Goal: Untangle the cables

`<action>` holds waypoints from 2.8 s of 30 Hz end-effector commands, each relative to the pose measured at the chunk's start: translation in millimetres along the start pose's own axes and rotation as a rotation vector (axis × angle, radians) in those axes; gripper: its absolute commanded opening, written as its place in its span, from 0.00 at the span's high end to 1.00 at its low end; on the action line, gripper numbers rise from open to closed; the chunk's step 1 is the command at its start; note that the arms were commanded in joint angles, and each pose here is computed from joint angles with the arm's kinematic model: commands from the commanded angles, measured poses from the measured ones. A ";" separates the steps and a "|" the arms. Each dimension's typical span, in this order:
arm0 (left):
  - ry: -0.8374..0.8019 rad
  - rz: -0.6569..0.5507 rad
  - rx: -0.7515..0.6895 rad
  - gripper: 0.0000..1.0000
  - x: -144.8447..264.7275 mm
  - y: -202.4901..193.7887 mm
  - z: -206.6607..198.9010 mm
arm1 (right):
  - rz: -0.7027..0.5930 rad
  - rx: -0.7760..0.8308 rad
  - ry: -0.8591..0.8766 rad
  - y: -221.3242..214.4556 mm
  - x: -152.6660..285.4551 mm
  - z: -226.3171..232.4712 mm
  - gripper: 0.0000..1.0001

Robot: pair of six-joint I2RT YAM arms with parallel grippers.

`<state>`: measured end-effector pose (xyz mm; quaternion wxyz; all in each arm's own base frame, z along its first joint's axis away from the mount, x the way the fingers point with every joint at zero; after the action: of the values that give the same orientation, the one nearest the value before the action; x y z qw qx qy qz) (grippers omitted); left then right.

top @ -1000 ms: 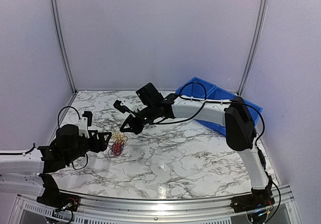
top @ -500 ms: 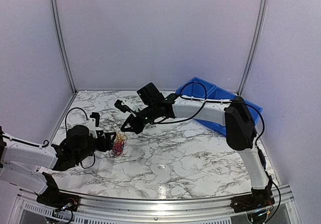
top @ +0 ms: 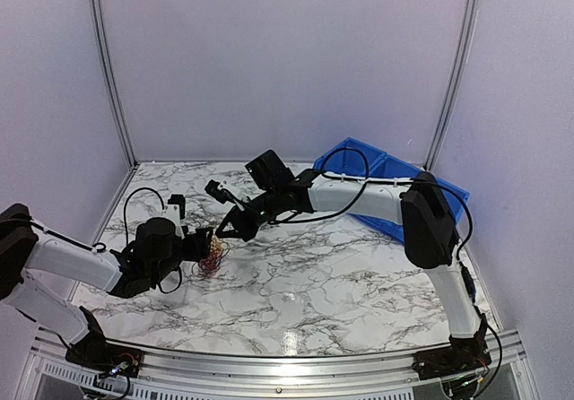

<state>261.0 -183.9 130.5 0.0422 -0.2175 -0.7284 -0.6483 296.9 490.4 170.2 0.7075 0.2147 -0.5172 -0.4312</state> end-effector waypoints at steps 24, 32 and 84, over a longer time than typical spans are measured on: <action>0.374 0.012 -0.001 0.41 -49.4 -36.4 50.7 | -0.383 0.462 0.270 149.6 204.7 144.8 1.00; 0.381 0.032 0.005 0.43 -45.0 -44.4 56.9 | -0.387 0.526 0.129 145.6 239.0 141.6 1.00; -0.227 -0.155 -0.128 0.36 -70.1 69.4 -116.2 | -0.260 0.385 0.230 73.9 248.5 130.0 1.00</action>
<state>309.7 -304.4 185.0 -0.1095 -0.2758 -0.6801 -0.6704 251.9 371.8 335.3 0.6973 0.3804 -0.4608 -0.3959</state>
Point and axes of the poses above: each gripper's point midway between its finger pads, its own x axis back along the fingers, its own z axis along the line the jaws close on, y = z × x, the point moved 6 cm from there along x, back along the fingers, and after that the axes turned 3 degrees about -x, right-handed, at the moved point
